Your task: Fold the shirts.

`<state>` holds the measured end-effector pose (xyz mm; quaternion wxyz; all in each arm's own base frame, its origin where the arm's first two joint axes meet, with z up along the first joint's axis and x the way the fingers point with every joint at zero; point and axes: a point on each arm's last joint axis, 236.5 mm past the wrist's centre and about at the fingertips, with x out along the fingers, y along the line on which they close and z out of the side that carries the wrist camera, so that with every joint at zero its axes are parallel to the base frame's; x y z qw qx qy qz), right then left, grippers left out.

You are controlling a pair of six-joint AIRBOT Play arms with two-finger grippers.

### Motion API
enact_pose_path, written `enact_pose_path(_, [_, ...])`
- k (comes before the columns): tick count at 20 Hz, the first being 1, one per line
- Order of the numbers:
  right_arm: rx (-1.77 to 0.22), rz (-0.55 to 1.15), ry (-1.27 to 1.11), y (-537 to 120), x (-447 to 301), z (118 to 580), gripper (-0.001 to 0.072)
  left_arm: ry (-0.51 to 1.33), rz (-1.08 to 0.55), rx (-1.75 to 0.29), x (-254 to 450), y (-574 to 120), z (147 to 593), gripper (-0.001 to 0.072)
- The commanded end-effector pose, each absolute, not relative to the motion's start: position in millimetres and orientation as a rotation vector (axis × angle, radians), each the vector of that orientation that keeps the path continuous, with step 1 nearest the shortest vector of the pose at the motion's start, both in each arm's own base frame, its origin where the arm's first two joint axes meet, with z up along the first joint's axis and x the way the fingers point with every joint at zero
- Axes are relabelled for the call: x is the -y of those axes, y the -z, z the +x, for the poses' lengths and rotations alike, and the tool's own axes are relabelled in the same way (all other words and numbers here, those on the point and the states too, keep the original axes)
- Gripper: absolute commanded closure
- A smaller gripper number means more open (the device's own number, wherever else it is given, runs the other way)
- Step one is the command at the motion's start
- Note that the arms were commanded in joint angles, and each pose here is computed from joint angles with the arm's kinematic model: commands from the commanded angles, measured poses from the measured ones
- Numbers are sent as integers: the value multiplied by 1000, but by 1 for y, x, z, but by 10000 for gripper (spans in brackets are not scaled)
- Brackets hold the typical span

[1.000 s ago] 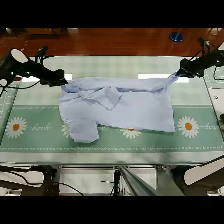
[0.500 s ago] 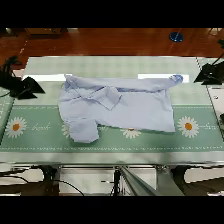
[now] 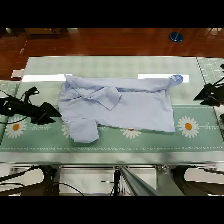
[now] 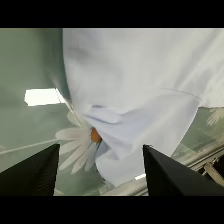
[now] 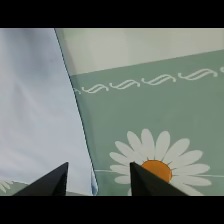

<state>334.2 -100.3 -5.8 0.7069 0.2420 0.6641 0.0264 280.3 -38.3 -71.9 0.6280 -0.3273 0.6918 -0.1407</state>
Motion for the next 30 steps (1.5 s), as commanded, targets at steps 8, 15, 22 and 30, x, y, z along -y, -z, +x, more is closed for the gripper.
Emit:
enact_pose_path(8, [-1342, 514, -26, -4, 94, 326, 231, 305, -805, -1588, 78, 118, 301, 372])
enact_pose_path(15, [-1472, 594, 21, 24, 96, 279, 107, 383, -805, -1602, 87, 114, 296, 685])
enact_pose_path(22, [-1531, 863, -47, 72, 52, 230, 110, 400, -794, -1596, 88, 111, 295, 685])
enact_pose_path(30, [-1440, 1048, -11, 106, 19, 231, 117, 404, -795, -1599, 89, 110, 294, 685])
